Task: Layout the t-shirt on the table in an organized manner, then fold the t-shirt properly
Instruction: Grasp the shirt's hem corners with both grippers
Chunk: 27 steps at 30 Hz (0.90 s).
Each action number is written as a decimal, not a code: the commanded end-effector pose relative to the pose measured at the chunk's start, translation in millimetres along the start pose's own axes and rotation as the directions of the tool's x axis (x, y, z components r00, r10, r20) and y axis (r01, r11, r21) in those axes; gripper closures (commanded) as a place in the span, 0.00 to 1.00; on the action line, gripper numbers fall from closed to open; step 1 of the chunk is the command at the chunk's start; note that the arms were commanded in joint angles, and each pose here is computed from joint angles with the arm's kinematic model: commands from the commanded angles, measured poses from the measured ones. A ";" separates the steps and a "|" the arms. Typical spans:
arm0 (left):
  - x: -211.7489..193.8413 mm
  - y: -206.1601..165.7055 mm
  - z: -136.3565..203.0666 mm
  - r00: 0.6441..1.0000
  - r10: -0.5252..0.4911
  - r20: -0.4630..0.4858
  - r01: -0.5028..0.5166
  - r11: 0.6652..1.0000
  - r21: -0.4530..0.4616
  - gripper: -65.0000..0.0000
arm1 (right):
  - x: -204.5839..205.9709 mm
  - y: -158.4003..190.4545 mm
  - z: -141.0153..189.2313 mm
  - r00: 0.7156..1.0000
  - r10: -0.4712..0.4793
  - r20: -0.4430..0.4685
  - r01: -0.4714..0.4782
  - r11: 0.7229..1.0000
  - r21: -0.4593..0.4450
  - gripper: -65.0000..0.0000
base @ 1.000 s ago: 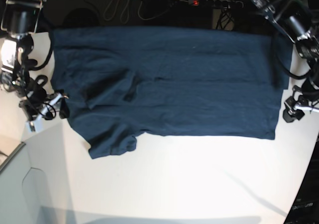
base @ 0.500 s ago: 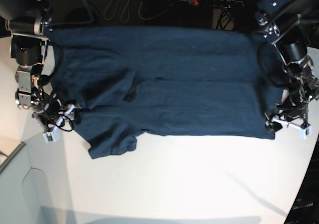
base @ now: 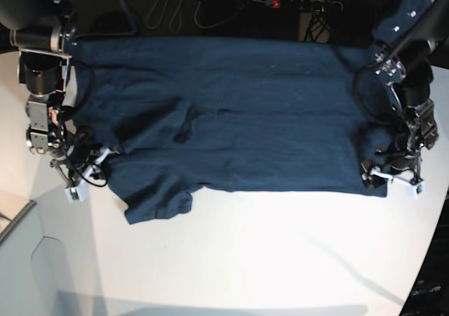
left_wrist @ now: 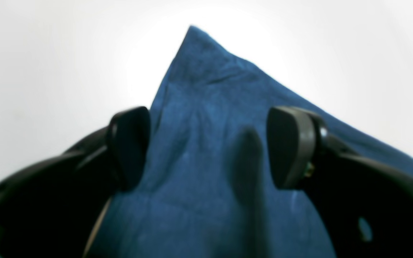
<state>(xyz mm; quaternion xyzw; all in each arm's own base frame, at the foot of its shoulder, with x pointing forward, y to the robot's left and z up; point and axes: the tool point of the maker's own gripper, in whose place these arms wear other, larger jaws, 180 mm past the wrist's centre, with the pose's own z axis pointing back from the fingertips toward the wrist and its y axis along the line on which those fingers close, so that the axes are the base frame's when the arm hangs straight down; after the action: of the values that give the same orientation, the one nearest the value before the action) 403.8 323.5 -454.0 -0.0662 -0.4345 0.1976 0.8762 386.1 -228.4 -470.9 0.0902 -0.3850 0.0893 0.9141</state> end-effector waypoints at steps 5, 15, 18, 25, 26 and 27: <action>14.1 5.2 0.0 0.999 0.004 0.037 -0.004 1.000 0.004 0.25 | 8.5 -6.1 1.7 1.000 0.018 0.000 -0.018 1.000 -0.009 1.00; -6.6 20.2 -2.3 1.000 -0.008 -0.025 0.011 0.994 0.105 0.40 | 8.5 -6.1 1.7 1.000 0.018 0.000 -0.018 1.000 -0.009 1.00; -9.8 11.5 -5.0 0.997 -0.058 -0.045 0.062 0.994 0.085 0.63 | 8.5 -6.1 1.7 1.000 0.018 0.000 -0.018 1.000 -0.009 1.00; -10.2 10.6 -5.5 0.996 -0.068 -0.055 0.073 0.994 0.085 1.00 | 7.3 -6.0 1.7 1.000 0.018 -0.003 -0.018 1.000 -0.009 1.00; -7.3 10.1 -5.3 0.997 -0.068 -0.048 0.071 0.994 0.083 1.00 | 7.3 -6.0 1.7 1.000 0.018 -0.003 -0.018 1.000 -0.009 1.00; -5.6 9.1 -5.1 0.997 -0.067 -0.042 0.070 0.995 0.076 0.99 | 8.2 -7.2 2.3 1.000 0.014 0.001 -0.014 1.000 -0.012 1.00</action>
<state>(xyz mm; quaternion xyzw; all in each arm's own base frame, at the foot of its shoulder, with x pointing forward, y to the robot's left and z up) 398.0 330.0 -467.7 -0.0174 -0.4177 0.1892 0.8885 386.1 -228.9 -470.7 0.0905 -0.3852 0.0874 0.9142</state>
